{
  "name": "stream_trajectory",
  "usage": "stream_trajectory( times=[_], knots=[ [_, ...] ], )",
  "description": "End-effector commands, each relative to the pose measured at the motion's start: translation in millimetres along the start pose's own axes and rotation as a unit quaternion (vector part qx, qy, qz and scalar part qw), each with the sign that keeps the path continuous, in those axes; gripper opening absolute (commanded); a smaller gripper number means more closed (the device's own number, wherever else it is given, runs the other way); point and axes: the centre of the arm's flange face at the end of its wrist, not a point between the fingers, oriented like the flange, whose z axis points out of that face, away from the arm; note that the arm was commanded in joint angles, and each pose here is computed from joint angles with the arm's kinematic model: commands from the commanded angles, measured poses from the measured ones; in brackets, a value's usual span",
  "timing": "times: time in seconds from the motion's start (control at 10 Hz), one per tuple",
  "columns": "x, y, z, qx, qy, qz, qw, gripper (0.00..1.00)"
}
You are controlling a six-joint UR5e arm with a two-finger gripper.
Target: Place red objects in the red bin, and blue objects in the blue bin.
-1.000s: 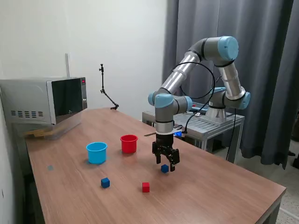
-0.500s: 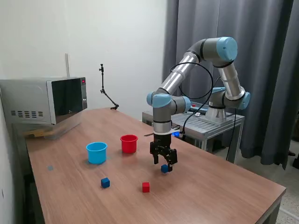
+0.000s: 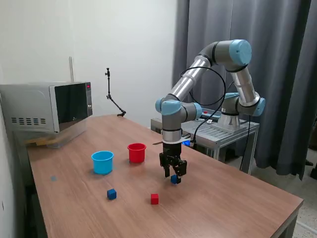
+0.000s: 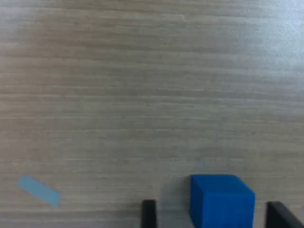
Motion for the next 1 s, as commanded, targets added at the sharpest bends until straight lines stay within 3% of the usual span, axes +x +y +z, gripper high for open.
stream_trajectory(
  times=[0.0,0.6,0.9],
  knots=[
    [0,0,0,0.0,0.0,0.0,1.0,0.0],
    [-3,1,-2,-0.001,-0.002,0.001,1.0,0.0],
    [-3,1,-34,0.004,-0.002,0.004,1.0,0.0]
  ],
)
